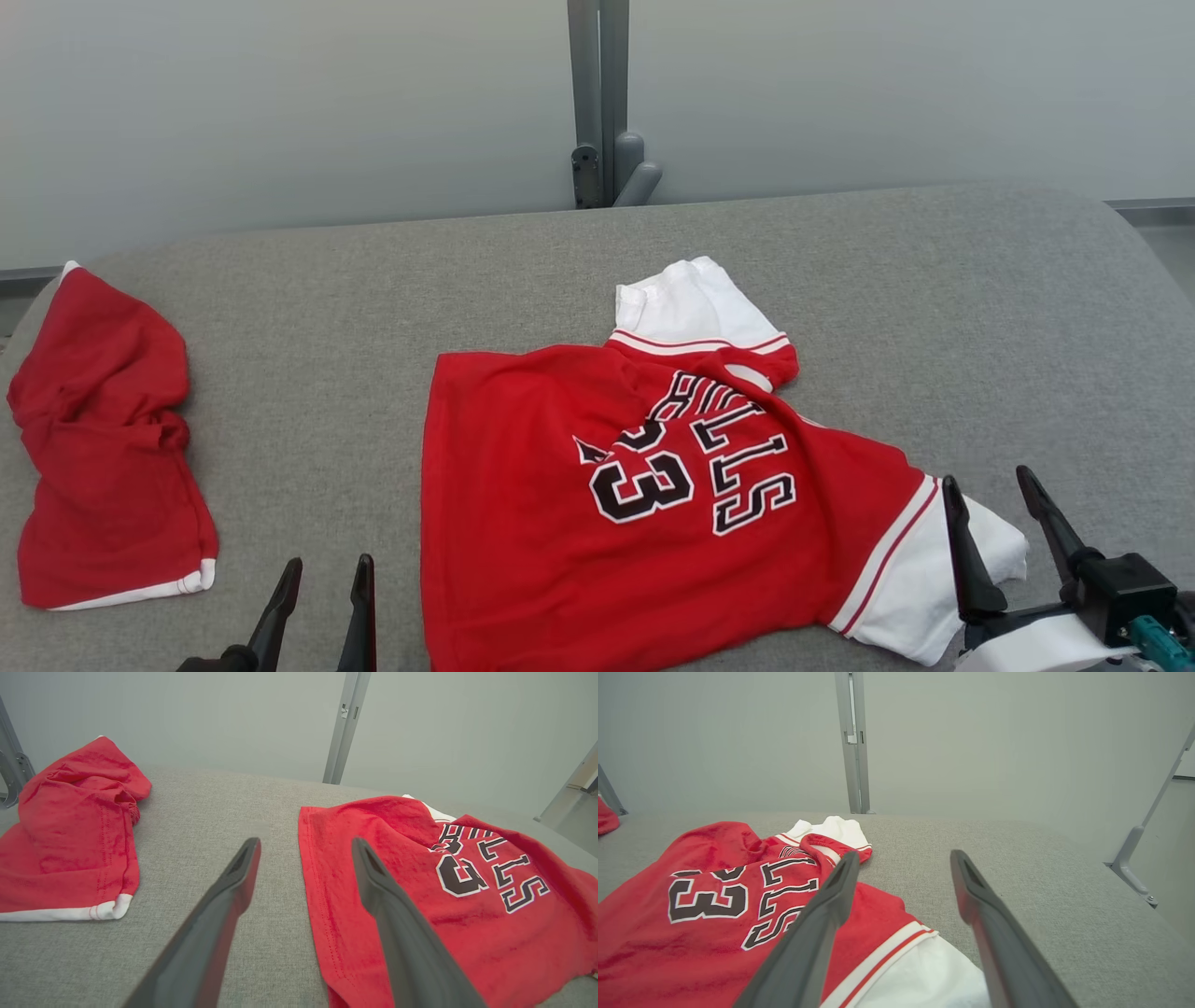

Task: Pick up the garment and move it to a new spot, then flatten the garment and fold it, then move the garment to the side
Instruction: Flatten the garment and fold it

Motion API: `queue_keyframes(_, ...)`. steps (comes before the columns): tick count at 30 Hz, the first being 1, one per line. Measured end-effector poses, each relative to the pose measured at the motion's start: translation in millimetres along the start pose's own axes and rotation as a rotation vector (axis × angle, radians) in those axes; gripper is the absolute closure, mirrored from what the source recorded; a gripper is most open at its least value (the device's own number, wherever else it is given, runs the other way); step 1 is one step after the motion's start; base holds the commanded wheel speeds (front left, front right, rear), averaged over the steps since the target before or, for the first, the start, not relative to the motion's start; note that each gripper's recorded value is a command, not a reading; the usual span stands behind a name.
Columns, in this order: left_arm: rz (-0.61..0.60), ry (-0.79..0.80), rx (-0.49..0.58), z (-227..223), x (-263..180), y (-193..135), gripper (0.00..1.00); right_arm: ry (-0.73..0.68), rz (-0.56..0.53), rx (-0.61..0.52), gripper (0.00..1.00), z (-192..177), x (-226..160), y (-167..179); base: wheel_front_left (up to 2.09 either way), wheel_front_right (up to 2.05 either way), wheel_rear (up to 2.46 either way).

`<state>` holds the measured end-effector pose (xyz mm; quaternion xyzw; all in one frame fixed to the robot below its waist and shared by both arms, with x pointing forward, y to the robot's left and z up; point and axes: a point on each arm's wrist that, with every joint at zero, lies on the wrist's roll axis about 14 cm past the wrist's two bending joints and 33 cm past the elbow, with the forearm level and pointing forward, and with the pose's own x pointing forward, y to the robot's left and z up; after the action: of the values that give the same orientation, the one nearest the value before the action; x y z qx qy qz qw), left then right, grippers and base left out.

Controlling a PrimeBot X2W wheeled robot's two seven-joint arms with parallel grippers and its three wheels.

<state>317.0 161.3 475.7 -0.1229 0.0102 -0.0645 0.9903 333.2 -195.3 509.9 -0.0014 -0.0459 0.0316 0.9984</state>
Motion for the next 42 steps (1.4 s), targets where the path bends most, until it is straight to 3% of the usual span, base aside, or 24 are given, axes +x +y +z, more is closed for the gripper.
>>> queue_keyframes(4, -0.012, 0.033, -0.035, -10, -2, -4, 0.00, 0.037, 0.045, 0.010, 0.00, -11, -2, 11, 0.00, 0.00, 0.00)
queue_keyframes(9, -0.091, 0.192, -0.039, -45, -16, -13, 0.00, 0.077, 0.102, -0.070, 0.00, -19, -1, 0, 0.00, 0.00, 0.00)
queue_keyframes(16, -0.151, 0.403, -0.051, -68, -32, -14, 0.00, 0.403, 0.219, -0.201, 0.00, -58, -16, -21, 0.00, 0.00, 0.00)
queue_keyframes(19, -0.178, 0.478, -0.087, -76, -36, -25, 0.00, 0.579, 0.233, -0.243, 0.00, -76, -28, -36, 0.00, 0.00, 0.00)
queue_keyframes(23, -0.199, 0.545, -0.096, -85, -37, -29, 0.00, 0.709, 0.241, -0.253, 0.00, -87, -32, -47, 0.00, 0.00, 0.00)
queue_keyframes(42, -0.172, 0.665, -0.138, -112, -27, -21, 0.00, 0.840, 0.323, -0.301, 0.00, -107, -3, -45, 0.00, 0.00, 0.00)
